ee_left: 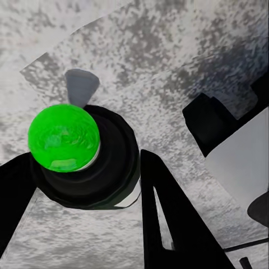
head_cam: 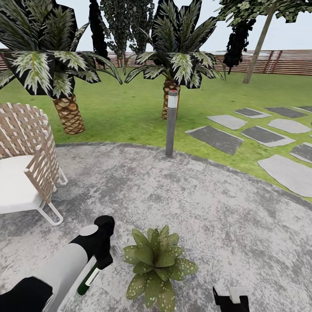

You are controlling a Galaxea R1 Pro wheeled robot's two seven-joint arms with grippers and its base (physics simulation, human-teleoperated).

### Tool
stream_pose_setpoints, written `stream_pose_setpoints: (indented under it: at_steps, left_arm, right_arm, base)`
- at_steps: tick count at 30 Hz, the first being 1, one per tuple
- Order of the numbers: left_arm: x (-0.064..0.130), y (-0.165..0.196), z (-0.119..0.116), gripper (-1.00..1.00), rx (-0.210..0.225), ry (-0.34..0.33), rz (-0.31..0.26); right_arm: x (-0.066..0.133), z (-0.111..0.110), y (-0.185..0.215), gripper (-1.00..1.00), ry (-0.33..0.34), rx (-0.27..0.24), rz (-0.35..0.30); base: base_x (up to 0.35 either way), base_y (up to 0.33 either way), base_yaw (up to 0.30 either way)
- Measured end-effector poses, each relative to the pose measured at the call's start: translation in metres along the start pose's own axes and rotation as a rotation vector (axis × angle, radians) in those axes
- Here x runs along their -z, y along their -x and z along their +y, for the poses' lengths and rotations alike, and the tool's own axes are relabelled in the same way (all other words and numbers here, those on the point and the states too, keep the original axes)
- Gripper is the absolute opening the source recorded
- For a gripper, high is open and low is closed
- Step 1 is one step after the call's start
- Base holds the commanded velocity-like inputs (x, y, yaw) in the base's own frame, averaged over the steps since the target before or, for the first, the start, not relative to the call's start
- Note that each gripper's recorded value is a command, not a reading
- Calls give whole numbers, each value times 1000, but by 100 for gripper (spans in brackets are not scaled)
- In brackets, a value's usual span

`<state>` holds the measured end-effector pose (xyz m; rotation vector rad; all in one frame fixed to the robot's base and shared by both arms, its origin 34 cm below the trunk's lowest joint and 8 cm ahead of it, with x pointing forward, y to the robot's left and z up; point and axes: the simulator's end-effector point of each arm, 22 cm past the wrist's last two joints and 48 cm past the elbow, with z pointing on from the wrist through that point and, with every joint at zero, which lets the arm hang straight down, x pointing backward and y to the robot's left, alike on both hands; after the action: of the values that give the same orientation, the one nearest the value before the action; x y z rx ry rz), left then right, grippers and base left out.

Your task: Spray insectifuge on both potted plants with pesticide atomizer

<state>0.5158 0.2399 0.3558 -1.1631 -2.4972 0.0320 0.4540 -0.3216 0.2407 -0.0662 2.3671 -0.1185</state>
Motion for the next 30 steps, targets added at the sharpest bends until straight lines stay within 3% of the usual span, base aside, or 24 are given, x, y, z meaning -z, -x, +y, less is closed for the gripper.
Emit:
stream_pose_setpoints:
  at_steps: [6, 15, 20, 25, 30]
  left_arm:
    - [32, 18, 22, -100, 5, 49, -49]
    - [19, 1, 24, -100, 16, 37, -13]
    - [1, -17, 15, -100, 33, -14, 48]
    - [7, -4, 7, -100, 17, -19, 33]
    - [13, 7, -23, -100, -5, -120, 21]
  right_arm:
    - [0, 0, 0, 100, 0, 0, 0]
    - [0, 0, -1, 100, 1, 1, 3]
    - [0, 0, -1, 100, 1, 1, 3]
    - [0, 0, -1, 100, 1, 0, 2]
    - [0, 0, -1, 100, 1, 0, 3]
  base:
    - [3, 0, 0]
    - [67, 0, 0]
    - [2, 0, 0]
    - [0, 0, 0]
    - [0, 0, 0]
